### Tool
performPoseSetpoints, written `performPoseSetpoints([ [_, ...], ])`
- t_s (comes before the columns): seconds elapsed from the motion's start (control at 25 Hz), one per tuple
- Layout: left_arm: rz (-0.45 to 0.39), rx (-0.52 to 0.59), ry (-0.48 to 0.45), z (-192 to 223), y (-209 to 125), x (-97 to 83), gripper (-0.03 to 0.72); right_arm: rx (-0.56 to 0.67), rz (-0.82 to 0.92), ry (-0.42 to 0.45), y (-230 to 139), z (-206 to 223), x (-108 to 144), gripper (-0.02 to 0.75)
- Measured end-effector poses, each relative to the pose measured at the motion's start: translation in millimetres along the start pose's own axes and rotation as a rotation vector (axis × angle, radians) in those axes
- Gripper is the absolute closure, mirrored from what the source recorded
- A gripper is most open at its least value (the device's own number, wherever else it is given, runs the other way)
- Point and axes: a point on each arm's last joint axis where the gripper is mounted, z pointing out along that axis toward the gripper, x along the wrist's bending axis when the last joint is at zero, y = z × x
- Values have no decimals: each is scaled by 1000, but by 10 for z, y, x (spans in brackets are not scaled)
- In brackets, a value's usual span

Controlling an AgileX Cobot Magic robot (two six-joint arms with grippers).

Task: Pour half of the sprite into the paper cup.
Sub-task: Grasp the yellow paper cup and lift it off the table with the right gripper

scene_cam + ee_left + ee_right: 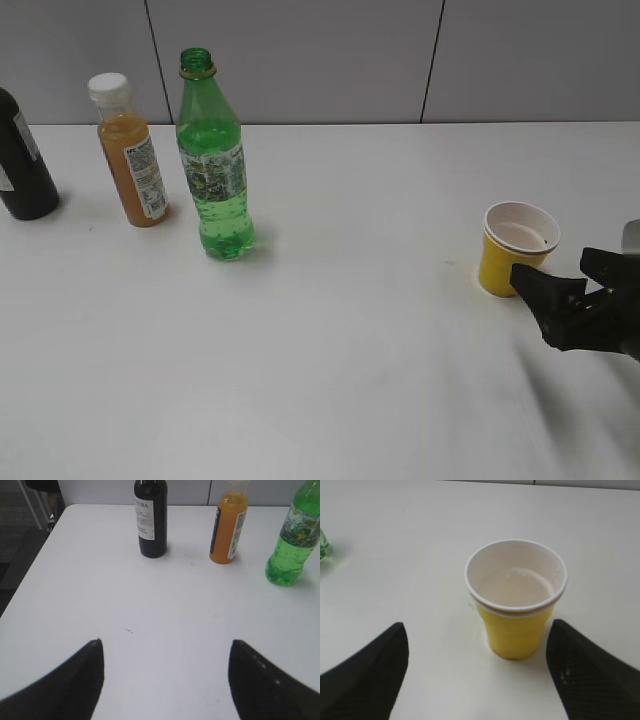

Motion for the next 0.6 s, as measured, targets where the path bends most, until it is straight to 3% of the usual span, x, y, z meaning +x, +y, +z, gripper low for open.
performPoseSetpoints([
  [0.16, 0, 0, 0, 0, 0, 0, 100, -8, 24, -44, -31, 30, -48, 59],
  [0.6, 0, 0, 0, 0, 0, 0, 100, 47, 10, -48, -250, 176, -88, 62],
])
